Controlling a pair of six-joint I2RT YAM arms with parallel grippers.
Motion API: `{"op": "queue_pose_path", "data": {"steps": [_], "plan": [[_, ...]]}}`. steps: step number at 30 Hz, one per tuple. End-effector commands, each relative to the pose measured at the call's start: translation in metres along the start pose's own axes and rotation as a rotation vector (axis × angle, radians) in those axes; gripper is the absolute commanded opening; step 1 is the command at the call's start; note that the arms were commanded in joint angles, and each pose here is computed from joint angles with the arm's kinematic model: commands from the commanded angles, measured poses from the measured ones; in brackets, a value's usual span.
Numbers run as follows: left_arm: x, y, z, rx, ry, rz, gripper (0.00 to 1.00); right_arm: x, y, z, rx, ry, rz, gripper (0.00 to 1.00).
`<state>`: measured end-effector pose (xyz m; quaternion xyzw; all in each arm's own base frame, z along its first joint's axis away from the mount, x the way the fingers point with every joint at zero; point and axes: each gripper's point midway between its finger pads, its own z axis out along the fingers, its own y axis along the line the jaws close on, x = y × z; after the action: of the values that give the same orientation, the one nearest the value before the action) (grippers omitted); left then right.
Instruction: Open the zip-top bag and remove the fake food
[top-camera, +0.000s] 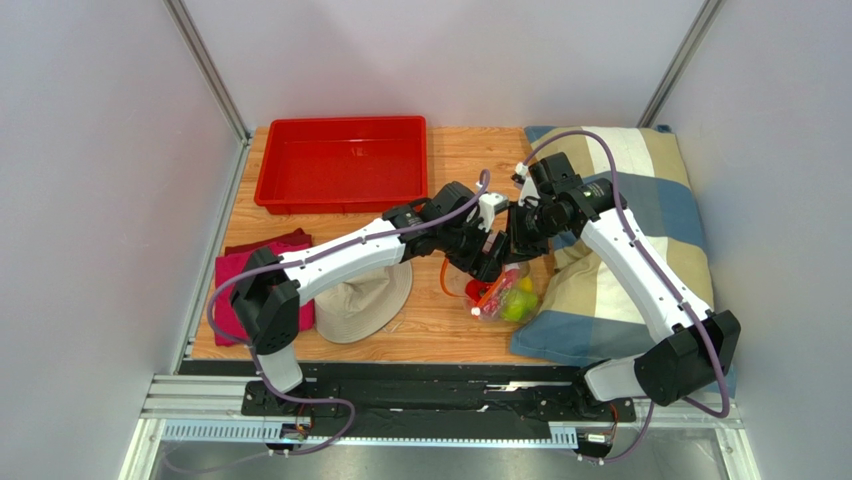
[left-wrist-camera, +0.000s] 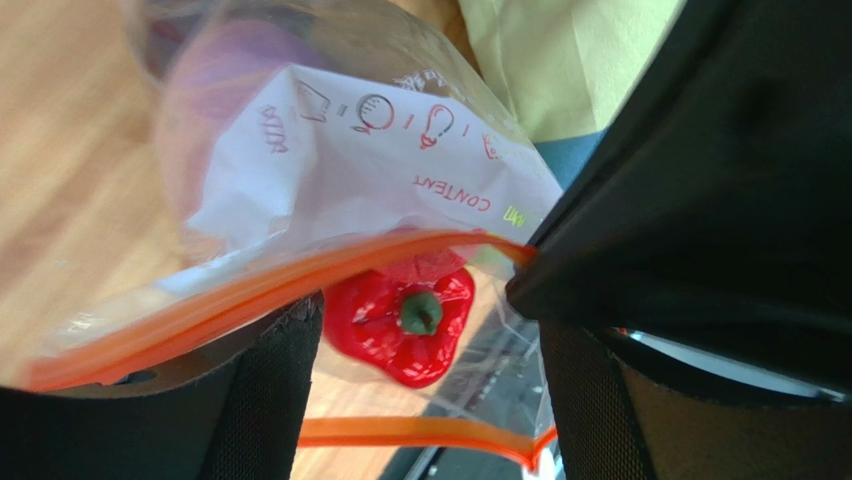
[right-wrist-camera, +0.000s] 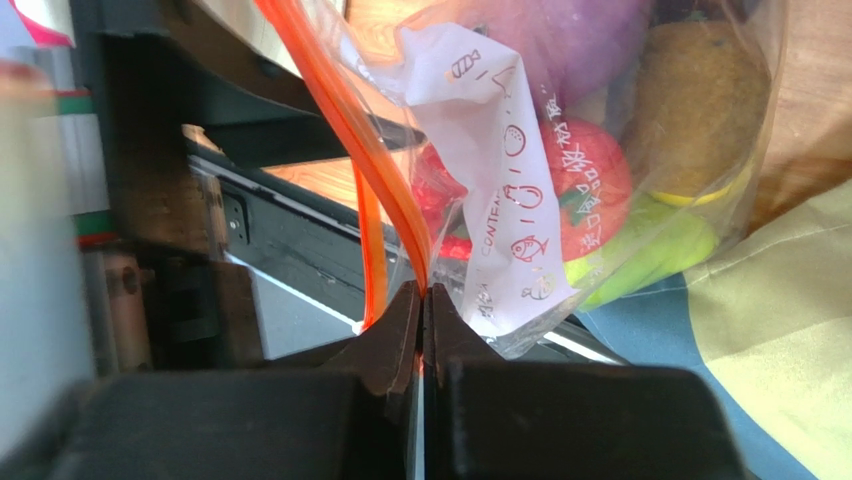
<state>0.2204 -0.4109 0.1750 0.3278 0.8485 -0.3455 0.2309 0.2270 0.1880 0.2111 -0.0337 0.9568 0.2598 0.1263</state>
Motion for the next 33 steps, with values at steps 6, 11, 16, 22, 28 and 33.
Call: {"op": "queue_pose_path", "data": {"steps": [6,11,16,22,28,33], "plan": [[-0.016,-0.005,0.016,0.043,-0.093,0.008,0.79,-0.015,0.049,-0.025,-0.192,-0.053,0.046,0.0],[-0.028,-0.004,0.006,0.027,-0.186,0.034,0.71,-0.02,0.069,-0.037,-0.268,-0.05,0.076,0.0],[-0.034,-0.004,-0.009,0.015,-0.266,0.033,0.74,-0.022,0.088,-0.045,-0.367,-0.035,0.125,0.0],[-0.031,-0.002,-0.022,-0.014,-0.275,0.033,0.78,-0.022,0.099,-0.049,-0.435,-0.03,0.156,0.0],[-0.031,0.01,-0.011,-0.072,-0.258,0.013,0.87,-0.017,0.082,-0.037,-0.393,-0.035,0.16,0.0],[-0.033,0.019,0.006,-0.116,-0.217,0.034,0.85,-0.01,0.058,-0.029,-0.37,-0.025,0.198,0.0]]}}
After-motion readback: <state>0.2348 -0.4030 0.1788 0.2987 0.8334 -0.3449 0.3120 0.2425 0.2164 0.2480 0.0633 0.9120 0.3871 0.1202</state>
